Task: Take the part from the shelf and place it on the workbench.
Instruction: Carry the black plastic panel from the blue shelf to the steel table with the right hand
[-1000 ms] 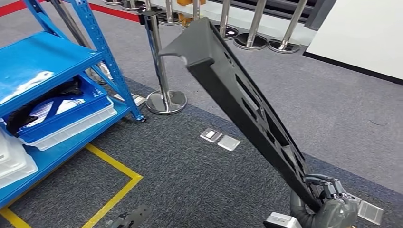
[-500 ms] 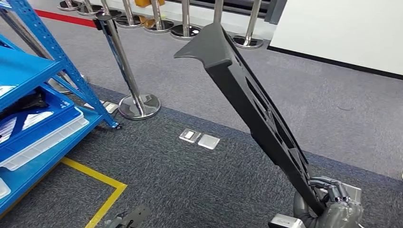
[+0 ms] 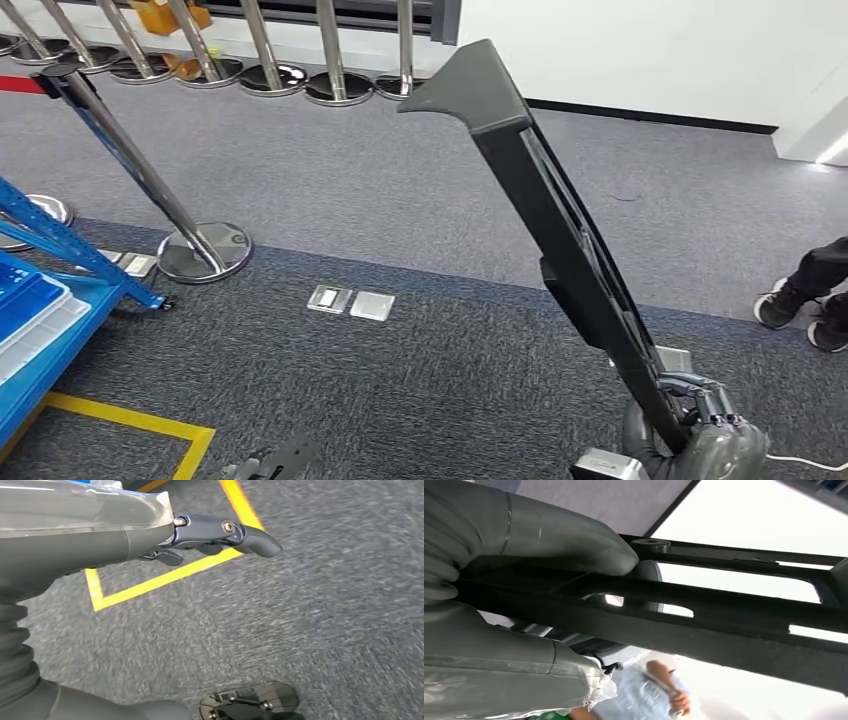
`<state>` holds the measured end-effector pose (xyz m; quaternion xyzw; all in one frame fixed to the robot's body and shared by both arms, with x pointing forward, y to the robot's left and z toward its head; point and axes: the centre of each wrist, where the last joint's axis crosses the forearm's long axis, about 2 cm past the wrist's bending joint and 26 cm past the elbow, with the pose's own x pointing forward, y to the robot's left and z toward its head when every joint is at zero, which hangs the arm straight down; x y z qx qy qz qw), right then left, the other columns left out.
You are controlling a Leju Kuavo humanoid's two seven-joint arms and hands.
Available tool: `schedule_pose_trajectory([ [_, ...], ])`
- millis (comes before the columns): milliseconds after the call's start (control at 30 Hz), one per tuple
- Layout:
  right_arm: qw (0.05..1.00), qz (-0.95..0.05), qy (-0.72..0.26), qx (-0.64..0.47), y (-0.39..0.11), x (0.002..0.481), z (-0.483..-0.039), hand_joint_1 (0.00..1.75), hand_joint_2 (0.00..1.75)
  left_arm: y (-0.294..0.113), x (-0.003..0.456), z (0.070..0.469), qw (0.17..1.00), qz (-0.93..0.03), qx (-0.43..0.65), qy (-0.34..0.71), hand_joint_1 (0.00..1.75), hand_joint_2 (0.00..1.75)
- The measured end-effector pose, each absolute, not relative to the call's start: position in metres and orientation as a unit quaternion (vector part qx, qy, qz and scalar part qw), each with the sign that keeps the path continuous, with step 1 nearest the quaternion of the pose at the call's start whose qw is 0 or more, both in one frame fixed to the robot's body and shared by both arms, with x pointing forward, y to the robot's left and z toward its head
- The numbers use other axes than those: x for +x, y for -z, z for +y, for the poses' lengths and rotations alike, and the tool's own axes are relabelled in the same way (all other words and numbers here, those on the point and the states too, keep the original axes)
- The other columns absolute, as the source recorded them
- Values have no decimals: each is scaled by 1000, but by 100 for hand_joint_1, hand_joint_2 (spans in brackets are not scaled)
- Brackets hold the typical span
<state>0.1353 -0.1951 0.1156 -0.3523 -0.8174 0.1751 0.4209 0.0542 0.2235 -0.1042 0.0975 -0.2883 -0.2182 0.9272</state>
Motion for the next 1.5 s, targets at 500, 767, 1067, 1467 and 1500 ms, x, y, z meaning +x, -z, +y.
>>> schedule_pose_trajectory([
  [500,420,-816,-175,-356,-116,137,-197,175,175,104,57,224,926,-293,98,218,0,175],
  [767,417,-817,-172,-359,-117,140,-199,175,175,103,59,223,925,-296,97,219,0,175],
  [1067,419,-816,-171,-359,-116,140,-199,175,175,104,58,224,925,-294,98,220,0,175],
  [1467,415,-817,-172,-360,-115,141,-200,175,175,104,58,224,924,-301,101,216,0,175],
  [1500,414,-818,-172,-360,-115,141,-201,175,175,104,58,224,923,-301,101,214,0,175],
])
